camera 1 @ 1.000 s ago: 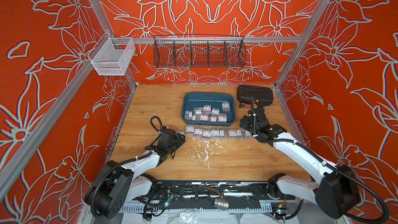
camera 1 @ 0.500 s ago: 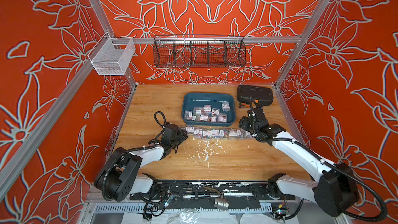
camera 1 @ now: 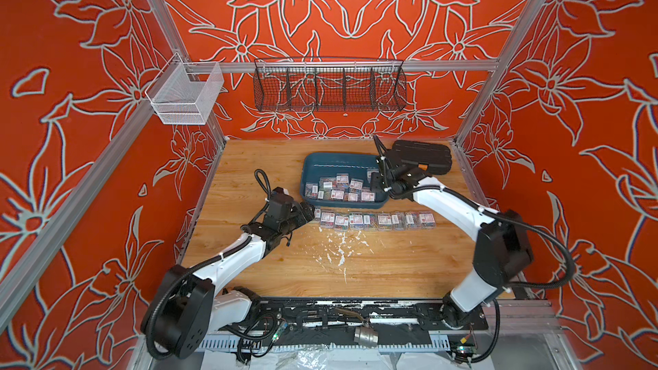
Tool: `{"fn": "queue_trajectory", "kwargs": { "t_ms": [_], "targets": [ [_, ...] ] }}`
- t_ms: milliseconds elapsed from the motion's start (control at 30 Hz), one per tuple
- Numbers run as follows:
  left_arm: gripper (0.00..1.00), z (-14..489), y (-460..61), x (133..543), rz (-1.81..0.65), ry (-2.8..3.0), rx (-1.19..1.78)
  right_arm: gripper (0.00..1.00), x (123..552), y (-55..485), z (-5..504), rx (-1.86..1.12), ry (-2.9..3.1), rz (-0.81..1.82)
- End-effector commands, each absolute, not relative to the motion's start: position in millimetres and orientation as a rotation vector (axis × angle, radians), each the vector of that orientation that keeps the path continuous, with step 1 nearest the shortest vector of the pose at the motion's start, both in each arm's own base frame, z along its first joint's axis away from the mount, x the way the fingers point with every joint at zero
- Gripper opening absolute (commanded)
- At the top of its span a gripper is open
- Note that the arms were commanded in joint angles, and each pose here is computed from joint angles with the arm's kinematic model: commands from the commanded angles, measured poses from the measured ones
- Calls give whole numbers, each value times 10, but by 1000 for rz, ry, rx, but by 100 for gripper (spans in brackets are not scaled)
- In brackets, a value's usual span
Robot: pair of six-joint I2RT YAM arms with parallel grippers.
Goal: Take the paper clips out of the storage box
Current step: Place the boxed paper clips at the center of the board, then pick up the boxed paper clips from the storage box.
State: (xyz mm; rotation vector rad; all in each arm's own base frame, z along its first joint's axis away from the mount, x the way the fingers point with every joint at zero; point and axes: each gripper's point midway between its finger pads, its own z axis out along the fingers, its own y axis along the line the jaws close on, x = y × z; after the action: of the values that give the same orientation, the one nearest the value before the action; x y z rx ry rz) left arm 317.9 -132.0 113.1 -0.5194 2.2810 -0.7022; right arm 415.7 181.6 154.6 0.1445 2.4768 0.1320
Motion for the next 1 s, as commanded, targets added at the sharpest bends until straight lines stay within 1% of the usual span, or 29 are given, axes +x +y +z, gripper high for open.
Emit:
{"fn": "queue_trajectory", "kwargs": {
  "t_ms": [0,233,300,433,500,733,967],
  "targets": [
    [89,1117,-1202,3002,-612,2339,-457,57,4302,1719,1405,57,2551,-90],
    [90,1271,-893,2896,-517,2288,-496,56,4745,1791,1094,-8,2608,-282],
    [90,1270,-733,2859,-440,2278,-530,56,4830,1797,1036,-9,2621,-309],
    [91,1213,-321,2746,-210,2227,-643,56,4956,1789,933,-2,2638,-340],
    [94,1178,-202,2703,-153,2203,-675,56,4985,1784,889,1,2651,-349],
    [94,1099,50,2607,-29,2144,-737,56,5016,1717,686,59,2692,-370],
    [94,1095,36,2600,-66,2105,-717,58,5035,1676,497,132,2748,-272]
  ]
}}
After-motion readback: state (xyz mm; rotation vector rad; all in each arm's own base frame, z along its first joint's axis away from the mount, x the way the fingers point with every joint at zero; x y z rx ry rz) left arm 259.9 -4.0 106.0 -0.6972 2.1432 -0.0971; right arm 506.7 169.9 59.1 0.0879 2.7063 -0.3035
